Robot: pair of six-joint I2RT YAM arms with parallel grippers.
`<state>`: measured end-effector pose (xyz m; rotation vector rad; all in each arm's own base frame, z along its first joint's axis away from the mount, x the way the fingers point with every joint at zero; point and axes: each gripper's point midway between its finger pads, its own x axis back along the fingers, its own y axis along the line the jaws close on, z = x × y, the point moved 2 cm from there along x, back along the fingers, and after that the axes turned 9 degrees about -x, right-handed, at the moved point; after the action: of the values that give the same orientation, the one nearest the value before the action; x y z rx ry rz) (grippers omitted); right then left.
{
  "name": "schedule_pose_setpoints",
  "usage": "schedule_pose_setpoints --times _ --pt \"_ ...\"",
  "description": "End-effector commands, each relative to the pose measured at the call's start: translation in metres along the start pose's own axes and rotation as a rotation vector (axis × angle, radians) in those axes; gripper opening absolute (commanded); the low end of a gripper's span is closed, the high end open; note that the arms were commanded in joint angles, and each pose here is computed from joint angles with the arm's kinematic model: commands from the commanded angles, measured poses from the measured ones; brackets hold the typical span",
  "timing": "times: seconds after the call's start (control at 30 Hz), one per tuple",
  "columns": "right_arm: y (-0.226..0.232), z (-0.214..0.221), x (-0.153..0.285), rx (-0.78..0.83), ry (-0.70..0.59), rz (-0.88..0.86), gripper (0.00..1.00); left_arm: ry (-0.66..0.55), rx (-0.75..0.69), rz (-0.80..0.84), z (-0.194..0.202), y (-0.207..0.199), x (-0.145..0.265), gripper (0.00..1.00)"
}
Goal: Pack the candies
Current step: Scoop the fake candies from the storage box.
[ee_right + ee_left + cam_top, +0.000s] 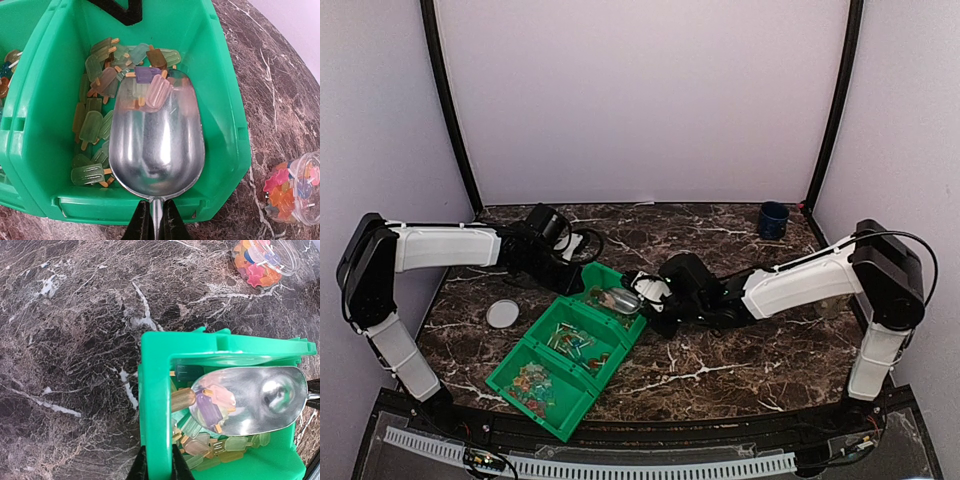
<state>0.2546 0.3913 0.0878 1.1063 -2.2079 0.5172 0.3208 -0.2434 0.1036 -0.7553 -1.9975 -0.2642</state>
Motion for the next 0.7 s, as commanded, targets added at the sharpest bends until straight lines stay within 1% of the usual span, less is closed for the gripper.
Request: schedule_pose_setpoints --times 0.0,0.1,0.37,0.5,0.57,0.67 --pt "-0.01 -0.026 0.015 -0.052 -0.179 0.017 0.0 -0.122 -0.018 0.039 -0.03 -0.011 0.027 0.0" --pt "-0.011 -0.034 0.023 -0.058 -0.249 0.018 0.0 -0.12 -0.02 0.039 -0.03 -0.011 0.027 0.0" --pt "-0.014 -0.048 0.044 -0.061 -0.348 0.026 0.0 -0.115 -0.017 0.028 -0.029 -0.009 0.026 0.0" --pt "-0.018 -0.055 0.063 -0.064 -0.408 0.043 0.0 -0.106 -0.01 0.02 -0.027 -0.006 0.024 0.0" --pt "-0.023 -0.06 0.076 -0.066 -0.43 0.07 0.0 -0.104 -0.002 0.014 -0.027 -0.004 0.024 0.0" --pt "-0.03 -0.059 0.088 -0.056 -0.41 0.112 0.0 -0.106 0.004 0.008 -0.027 -0.002 0.025 0.0"
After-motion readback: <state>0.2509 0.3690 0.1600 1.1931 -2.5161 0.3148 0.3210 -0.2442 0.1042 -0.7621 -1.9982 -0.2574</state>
